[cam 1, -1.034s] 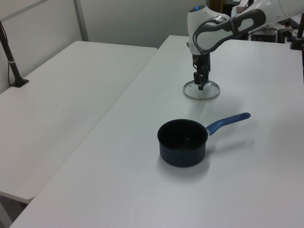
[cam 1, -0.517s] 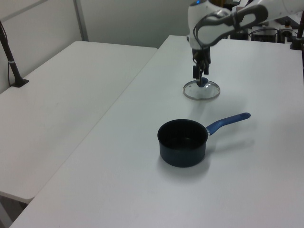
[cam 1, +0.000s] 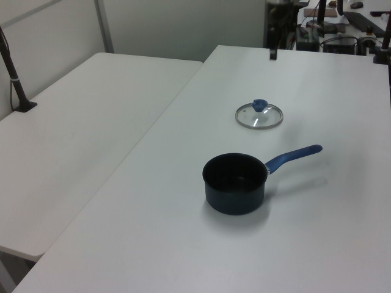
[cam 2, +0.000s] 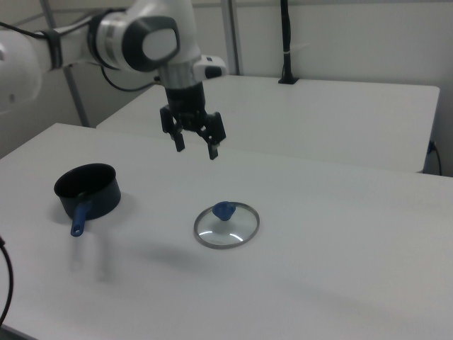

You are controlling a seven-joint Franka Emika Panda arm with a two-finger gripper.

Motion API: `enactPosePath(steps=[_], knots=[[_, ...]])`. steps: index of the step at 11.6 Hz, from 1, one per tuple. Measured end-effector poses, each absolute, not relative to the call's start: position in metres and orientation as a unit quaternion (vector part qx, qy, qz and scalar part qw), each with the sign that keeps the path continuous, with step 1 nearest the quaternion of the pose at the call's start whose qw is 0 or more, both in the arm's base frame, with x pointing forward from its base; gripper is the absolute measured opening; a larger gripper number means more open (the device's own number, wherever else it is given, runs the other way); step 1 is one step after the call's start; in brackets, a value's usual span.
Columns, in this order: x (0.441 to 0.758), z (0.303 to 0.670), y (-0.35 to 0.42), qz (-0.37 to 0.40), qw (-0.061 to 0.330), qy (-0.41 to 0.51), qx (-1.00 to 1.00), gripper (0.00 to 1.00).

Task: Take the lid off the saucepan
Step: 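Open the gripper to release the knob and raise it away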

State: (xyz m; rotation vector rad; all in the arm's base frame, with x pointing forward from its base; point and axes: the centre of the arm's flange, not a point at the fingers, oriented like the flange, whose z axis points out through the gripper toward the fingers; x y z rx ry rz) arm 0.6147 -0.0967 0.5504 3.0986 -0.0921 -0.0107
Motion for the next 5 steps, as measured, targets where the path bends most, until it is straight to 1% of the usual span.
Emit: enactPosePath(steps=[1, 3, 5], knots=[[0.602, 0.567, -0.098, 0.000, 0.023, -0.030, 0.999, 1.00], [0.575, 0.591, -0.097, -0.013, 0.014, -0.030, 0.999, 1.00], [0.561, 0.601, -0.086, -0.018, 0.009, -0.024, 1.000, 1.00]])
